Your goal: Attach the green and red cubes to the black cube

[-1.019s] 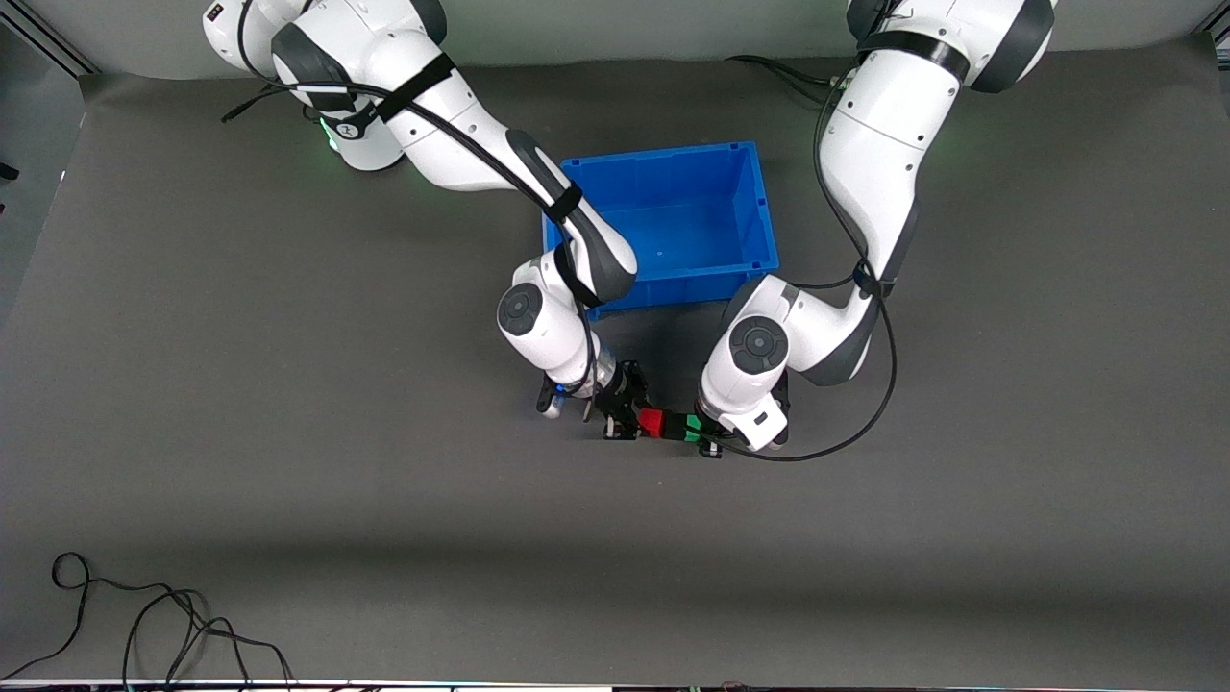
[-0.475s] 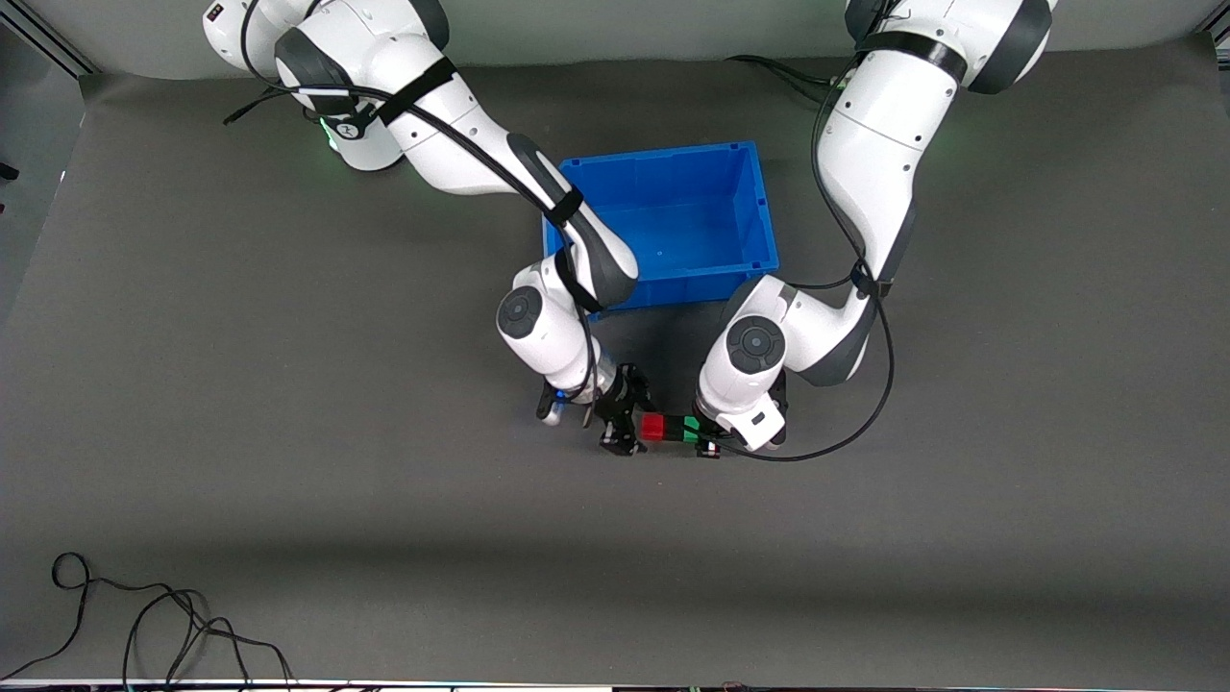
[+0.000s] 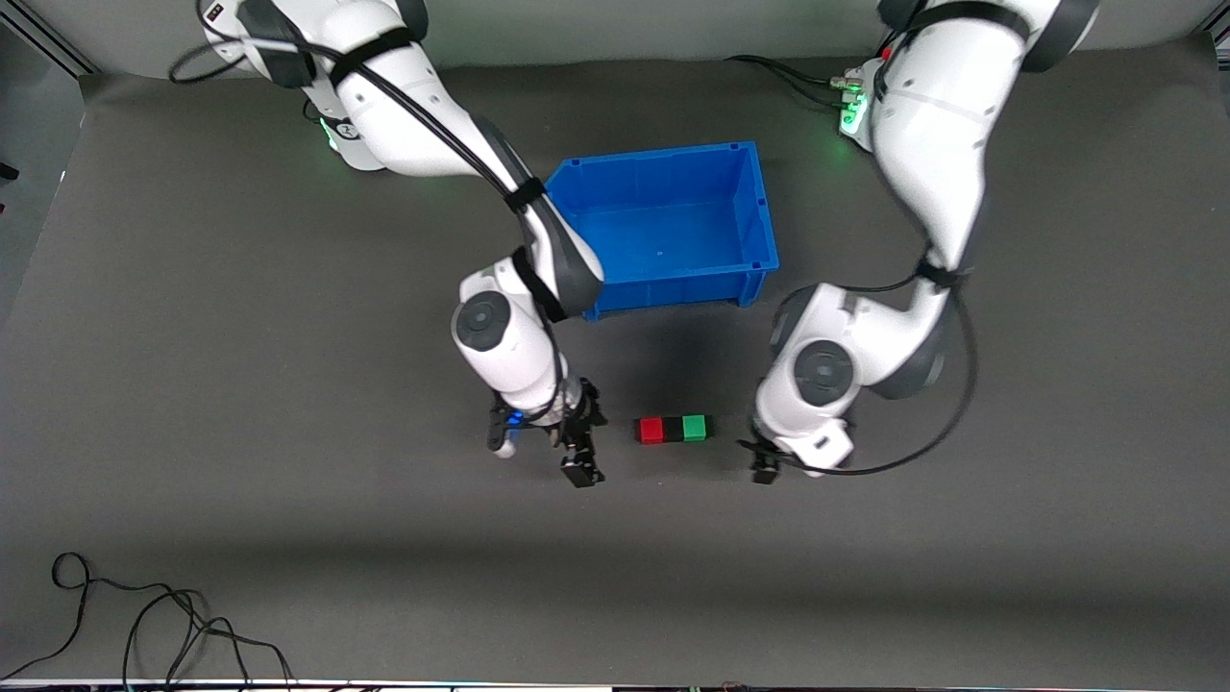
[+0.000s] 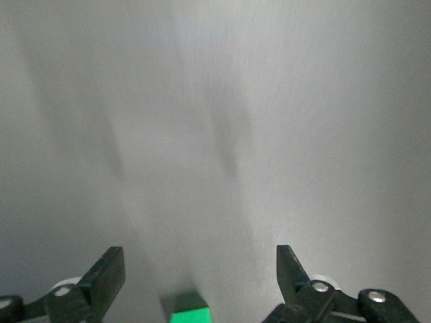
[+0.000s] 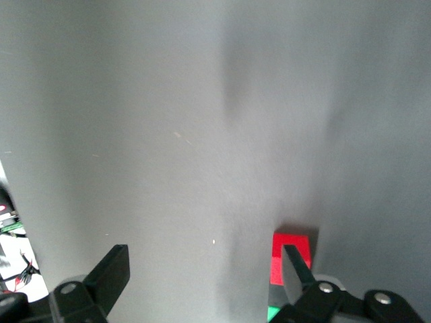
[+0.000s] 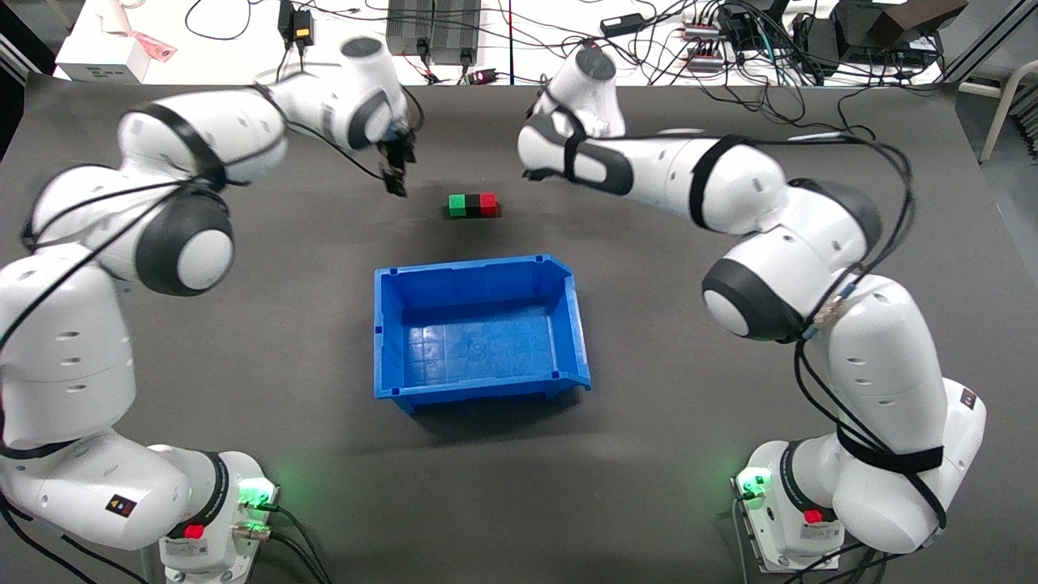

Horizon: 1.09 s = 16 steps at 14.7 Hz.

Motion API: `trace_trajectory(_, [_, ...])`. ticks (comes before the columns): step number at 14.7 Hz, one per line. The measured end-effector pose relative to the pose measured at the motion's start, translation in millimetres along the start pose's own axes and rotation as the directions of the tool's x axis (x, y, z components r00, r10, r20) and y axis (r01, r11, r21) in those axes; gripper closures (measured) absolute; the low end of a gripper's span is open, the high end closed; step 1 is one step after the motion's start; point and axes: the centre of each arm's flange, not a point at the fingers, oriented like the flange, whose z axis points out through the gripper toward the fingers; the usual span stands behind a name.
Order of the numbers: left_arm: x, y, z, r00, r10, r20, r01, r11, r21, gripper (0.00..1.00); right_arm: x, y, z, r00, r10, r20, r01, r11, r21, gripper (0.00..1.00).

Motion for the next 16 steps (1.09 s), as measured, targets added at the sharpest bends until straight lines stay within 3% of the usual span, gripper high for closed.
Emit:
trace_trajectory(2, [33.6, -0.9, -39.3, 0.996, 0.084, -0.004, -0.084, 0.996, 0.035, 0.00, 17.5, -16.5, -38.5, 0.992, -0.119, -0.029, 0.118, 0.992, -0.033, 0.00])
trace_trajectory(4, [72.9, -8.1, -73.6, 0.970, 0.241, 0.012, -0.241, 0.966, 0.095, 0.00, 44.9, -33.6, -85.3, 0.965, -0.258, -0.045, 0.254, 0.964, -0.084, 0.00])
trace_trajectory(7, [143.9, -19.8, -119.3, 0.889, 0.452, 0.068, -0.457, 0.882, 0.118, 0.00, 103.9, -54.5, -172.3, 0.885, -0.464, -0.037, 0.453, 0.876, -0.164, 0.00])
trace_trajectory(10, [213.4, -42.1, -159.4, 0.728, 0.678, 0.101, -0.686, 0.724, 0.079, 0.00, 160.8, -58.9, -252.7, 0.751, -0.659, -0.039, 0.630, 0.734, -0.254, 0.00])
trace_trajectory(13, [270.6, -75.4, -201.6, 0.515, 0.849, 0.121, -0.857, 0.514, 0.039, 0.00, 200.7, -52.2, -316.1, 0.617, -0.785, -0.053, 0.737, 0.601, -0.309, 0.00])
trace_trajectory(14, [276.8, -81.5, -215.5, 0.468, 0.878, 0.105, -0.884, 0.467, 0.026, 0.00, 216.6, -47.1, -332.7, 0.574, -0.817, -0.045, 0.766, 0.556, -0.321, 0.00])
trace_trajectory(16, [272.2, -90.3, -241.3, 0.415, 0.907, 0.071, -0.910, 0.415, 0.013, 0.00, 249.2, -33.9, -360.6, 0.479, -0.878, -0.015, 0.822, 0.455, -0.343, 0.00])
